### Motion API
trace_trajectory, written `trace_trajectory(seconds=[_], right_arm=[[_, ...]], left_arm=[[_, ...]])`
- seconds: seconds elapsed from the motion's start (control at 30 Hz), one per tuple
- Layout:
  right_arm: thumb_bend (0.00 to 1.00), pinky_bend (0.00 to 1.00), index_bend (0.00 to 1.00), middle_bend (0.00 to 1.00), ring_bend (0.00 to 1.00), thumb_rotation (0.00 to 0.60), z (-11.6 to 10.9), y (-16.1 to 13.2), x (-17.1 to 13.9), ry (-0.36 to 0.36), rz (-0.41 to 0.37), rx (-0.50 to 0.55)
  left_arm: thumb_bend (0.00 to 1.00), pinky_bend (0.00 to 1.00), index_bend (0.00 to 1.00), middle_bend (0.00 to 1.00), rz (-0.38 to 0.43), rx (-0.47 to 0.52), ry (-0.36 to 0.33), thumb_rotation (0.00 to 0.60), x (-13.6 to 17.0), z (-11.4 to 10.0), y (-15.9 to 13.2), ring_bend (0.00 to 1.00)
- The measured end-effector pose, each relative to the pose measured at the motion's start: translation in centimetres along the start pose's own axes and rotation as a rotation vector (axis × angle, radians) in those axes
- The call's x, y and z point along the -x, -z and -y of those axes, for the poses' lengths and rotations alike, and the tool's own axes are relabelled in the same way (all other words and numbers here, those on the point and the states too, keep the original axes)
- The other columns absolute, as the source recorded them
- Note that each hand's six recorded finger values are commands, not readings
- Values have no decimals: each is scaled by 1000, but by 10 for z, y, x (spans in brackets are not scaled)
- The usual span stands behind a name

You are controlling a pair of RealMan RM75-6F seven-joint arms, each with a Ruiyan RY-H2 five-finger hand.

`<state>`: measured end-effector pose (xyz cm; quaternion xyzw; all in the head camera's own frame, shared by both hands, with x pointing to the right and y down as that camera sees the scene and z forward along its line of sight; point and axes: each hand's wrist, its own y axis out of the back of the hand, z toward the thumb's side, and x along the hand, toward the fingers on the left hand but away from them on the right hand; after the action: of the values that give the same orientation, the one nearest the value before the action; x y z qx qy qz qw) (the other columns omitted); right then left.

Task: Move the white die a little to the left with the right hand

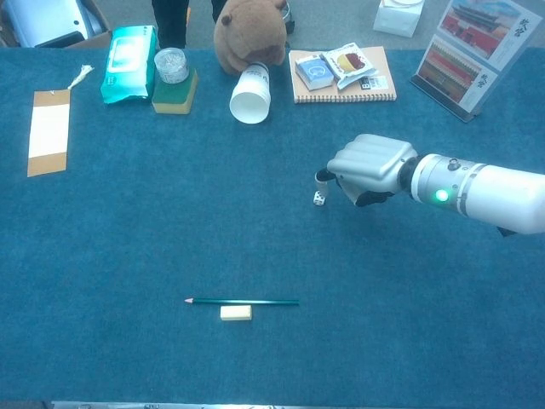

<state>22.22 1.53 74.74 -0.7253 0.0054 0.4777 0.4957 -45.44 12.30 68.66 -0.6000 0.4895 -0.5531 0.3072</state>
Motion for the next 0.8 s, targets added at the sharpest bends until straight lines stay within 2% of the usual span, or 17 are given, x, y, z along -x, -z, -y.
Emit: trace_trajectory(seconds=[0.33,0.8], right_arm=[[1000,887,354,1000,947,600,-1,-9,-15,-5,-41,-15],[1000,887,354,1000,947,600,7,5,-15,-40,10,-22]], left_arm=[[168,223,256,100,5,1,3,600,0,1,-2,36],[168,223,256,101,2,3,4,600,0,3,-1,36]])
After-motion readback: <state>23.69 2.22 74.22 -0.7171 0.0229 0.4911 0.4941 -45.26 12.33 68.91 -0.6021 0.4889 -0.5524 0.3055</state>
